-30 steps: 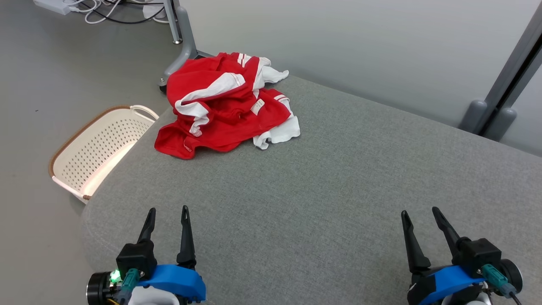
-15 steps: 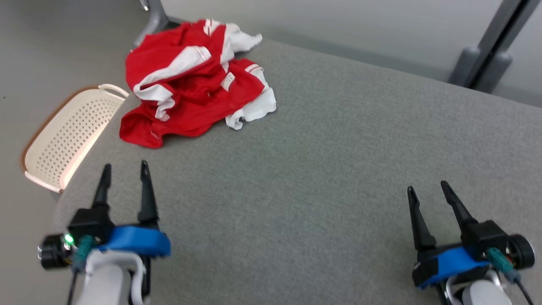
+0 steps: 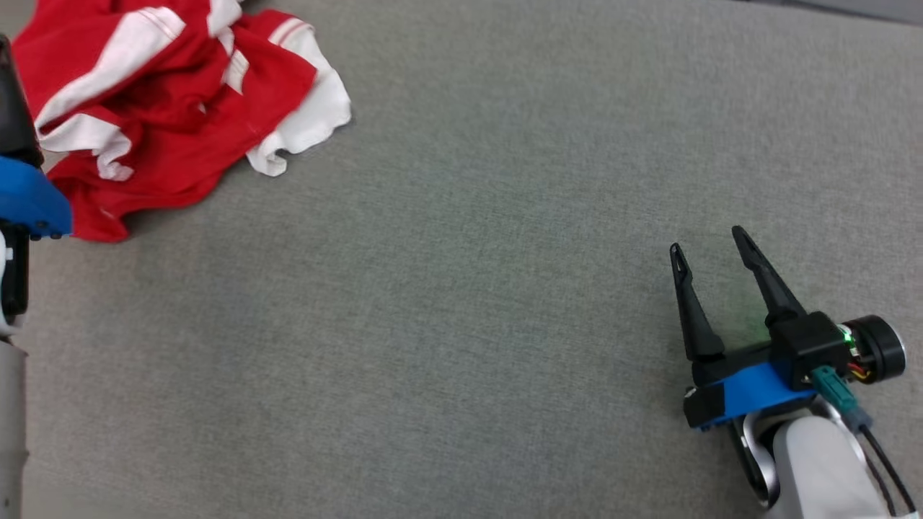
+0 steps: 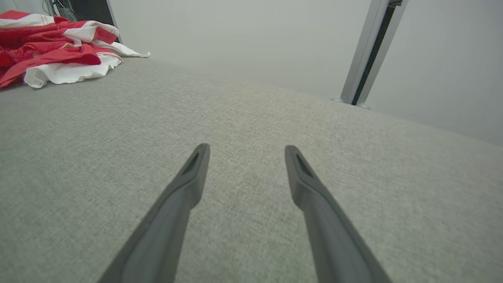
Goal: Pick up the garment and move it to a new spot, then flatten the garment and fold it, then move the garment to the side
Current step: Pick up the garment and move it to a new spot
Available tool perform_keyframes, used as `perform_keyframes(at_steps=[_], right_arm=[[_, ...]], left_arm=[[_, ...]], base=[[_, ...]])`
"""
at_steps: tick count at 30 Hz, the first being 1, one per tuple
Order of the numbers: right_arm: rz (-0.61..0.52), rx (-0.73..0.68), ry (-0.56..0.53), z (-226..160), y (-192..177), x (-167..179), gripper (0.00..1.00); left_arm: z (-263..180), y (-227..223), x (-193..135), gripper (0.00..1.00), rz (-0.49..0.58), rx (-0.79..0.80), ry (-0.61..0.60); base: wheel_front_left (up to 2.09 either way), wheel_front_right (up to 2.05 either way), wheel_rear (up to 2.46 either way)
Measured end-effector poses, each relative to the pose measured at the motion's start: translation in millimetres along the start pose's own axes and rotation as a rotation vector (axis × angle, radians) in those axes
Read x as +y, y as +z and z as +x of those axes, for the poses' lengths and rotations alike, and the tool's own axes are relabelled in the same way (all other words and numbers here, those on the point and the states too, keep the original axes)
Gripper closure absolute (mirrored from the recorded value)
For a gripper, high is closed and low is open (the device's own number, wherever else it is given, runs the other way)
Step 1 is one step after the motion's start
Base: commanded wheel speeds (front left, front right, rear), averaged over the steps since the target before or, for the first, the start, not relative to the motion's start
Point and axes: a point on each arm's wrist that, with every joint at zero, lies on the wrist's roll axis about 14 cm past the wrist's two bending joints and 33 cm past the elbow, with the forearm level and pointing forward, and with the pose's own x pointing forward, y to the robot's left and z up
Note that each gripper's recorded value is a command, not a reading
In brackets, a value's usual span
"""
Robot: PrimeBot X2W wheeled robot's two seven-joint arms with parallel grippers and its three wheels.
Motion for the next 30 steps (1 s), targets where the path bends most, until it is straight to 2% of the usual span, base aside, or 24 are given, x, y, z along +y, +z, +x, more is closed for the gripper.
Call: perform_keyframes(at_steps=[2,7,11,25,28,29,30], right_arm=[[-0.002,0.01,-0.007,2,-5,-4,0.0],[0.002,0.052,-0.021,5,-22,-13,0.0],[-0.004,0.067,-0.038,7,-30,-21,0.0],[-0.004,0.075,-0.071,13,-46,-36,0.0],[-0.003,0.074,-0.08,13,-47,-40,0.0],[-0.003,0.072,-0.085,13,-48,-42,0.0],[-0.003,0.071,-0.089,13,-47,-43,0.0]], left_arm=[[15,-15,-5,0.0,-0.014,0.074,-0.017],[30,-76,-14,0.0,0.037,0.317,-0.056],[38,-107,-27,0.0,0.077,0.419,-0.084],[74,-138,-29,0.0,0.262,0.483,-0.016],[80,-143,-34,0.0,0.271,0.499,-0.017],[82,-143,-38,0.58,0.26,0.498,-0.02],[84,-142,-42,0.93,0.252,0.488,-0.024]], base=[[0.0,0.0,0.0],[0.0,0.0,0.0],[0.0,0.0,0.0],[0.0,0.0,0.0],[0.0,0.0,0.0],[0.0,0.0,0.0],[0.0,0.0,0.0]])
